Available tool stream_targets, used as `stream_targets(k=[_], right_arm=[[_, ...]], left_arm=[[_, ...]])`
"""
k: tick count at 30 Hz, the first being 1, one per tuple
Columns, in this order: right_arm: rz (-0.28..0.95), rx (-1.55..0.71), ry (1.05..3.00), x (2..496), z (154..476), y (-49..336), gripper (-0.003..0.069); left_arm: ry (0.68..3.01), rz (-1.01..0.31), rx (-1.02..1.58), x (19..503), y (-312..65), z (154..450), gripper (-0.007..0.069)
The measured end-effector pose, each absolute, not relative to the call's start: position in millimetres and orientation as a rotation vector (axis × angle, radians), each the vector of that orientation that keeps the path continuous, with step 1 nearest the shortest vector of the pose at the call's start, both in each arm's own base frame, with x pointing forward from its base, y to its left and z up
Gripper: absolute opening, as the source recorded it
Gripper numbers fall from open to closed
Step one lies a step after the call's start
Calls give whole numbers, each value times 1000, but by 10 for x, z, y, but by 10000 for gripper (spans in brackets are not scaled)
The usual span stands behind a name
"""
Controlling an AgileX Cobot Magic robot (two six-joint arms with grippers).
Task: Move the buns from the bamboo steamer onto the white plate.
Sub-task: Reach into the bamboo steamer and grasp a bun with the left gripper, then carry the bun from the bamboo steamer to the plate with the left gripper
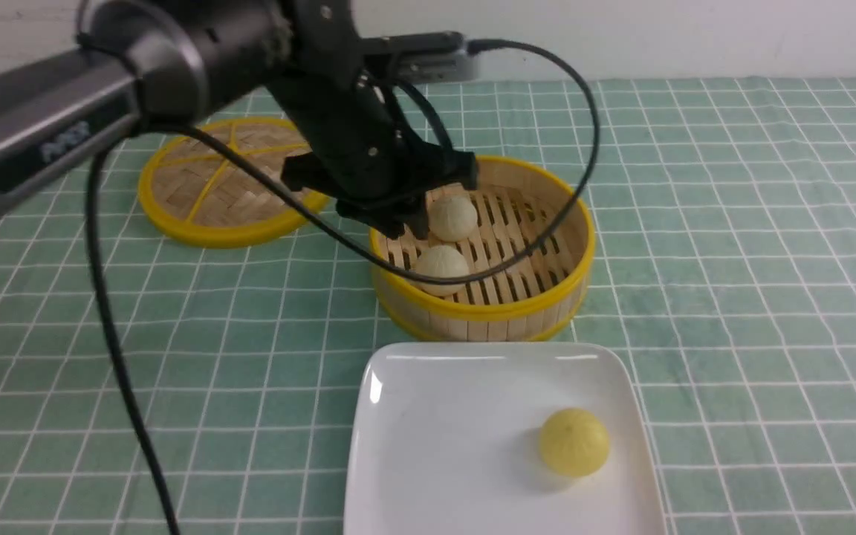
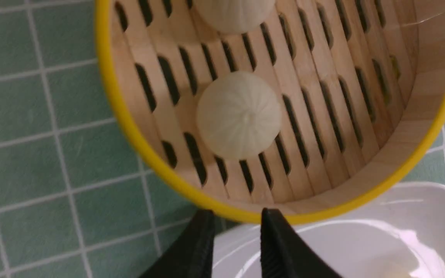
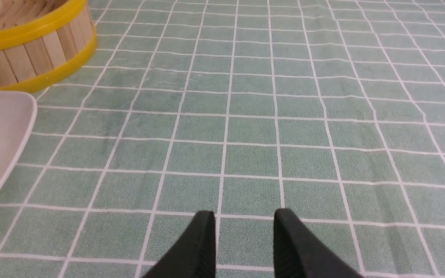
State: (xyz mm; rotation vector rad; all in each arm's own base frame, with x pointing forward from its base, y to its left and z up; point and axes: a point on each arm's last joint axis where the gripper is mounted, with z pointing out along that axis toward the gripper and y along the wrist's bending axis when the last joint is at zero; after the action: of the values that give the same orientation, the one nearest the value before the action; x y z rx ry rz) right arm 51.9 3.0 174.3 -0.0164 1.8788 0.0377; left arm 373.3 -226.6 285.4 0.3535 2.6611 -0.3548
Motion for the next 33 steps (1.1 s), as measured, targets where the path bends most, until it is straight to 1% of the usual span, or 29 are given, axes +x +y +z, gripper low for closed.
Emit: stream_targets(k=[1, 2, 3, 6, 9, 13, 15, 16, 18, 21, 22, 23, 24, 27, 28, 30, 31, 32, 33], right_arm=[[38, -16, 1879, 519, 1743, 30, 240], [38, -16, 1879, 519, 1743, 30, 240], [38, -16, 1879, 519, 1743, 30, 240], [38, -16, 1879, 519, 1743, 30, 240], [38, -16, 1879, 519, 1743, 30, 240], [38, -16, 1879, 519, 1743, 30, 240], [38, -16, 1879, 519, 1743, 30, 240], [38, -16, 1879, 519, 1743, 30, 240], [38, -16, 1879, 519, 1743, 30, 240], [38, -16, 1879, 519, 1743, 30, 240], [38, -16, 1879, 519, 1743, 30, 240], [38, -16, 1879, 519, 1743, 30, 240], [38, -16, 1879, 519, 1743, 30, 240], [38, -16, 1879, 519, 1743, 30, 240], [38, -16, 1879, 519, 1743, 30, 240], [38, -16, 1879, 519, 1743, 30, 240], [38, -16, 1879, 519, 1743, 30, 240], [38, -16, 1879, 519, 1743, 30, 240], [38, -16, 1879, 519, 1743, 30, 240]], left_arm=[[2656, -349, 359, 3749, -2298, 2822, 272], [2639, -337, 371, 3777, -2364, 2771, 314], [2628, -333, 374, 3798, -2408, 2723, 341], [2608, -321, 371, 3874, -2461, 2593, 390], [2602, -299, 375, 3925, -2475, 2494, 402], [2617, -292, 375, 3981, -2510, 2321, 393], [2626, -288, 375, 4000, -2522, 2249, 379], [2640, -281, 377, 4018, -2533, 2164, 347], [2658, -272, 379, 4027, -2539, 2088, 284], [2676, -297, 368, 4006, -2548, 2112, 134], [2676, -297, 370, 4004, -2547, 2117, 123], [2674, -304, 383, 3983, -2541, 2172, 62], [2667, -304, 398, 3970, -2534, 2219, 43], [2620, -315, 450, 3853, -2467, 2574, 30], [2615, -316, 454, 3844, -2461, 2605, 30], [2534, -325, 496, 3686, -2357, 3045, 30], [2522, -327, 497, 3653, -2336, 3122, 30], [2488, -315, 519, 3526, -2245, 3375, 30], [2466, -305, 531, 3418, -2168, 3563, 30]])
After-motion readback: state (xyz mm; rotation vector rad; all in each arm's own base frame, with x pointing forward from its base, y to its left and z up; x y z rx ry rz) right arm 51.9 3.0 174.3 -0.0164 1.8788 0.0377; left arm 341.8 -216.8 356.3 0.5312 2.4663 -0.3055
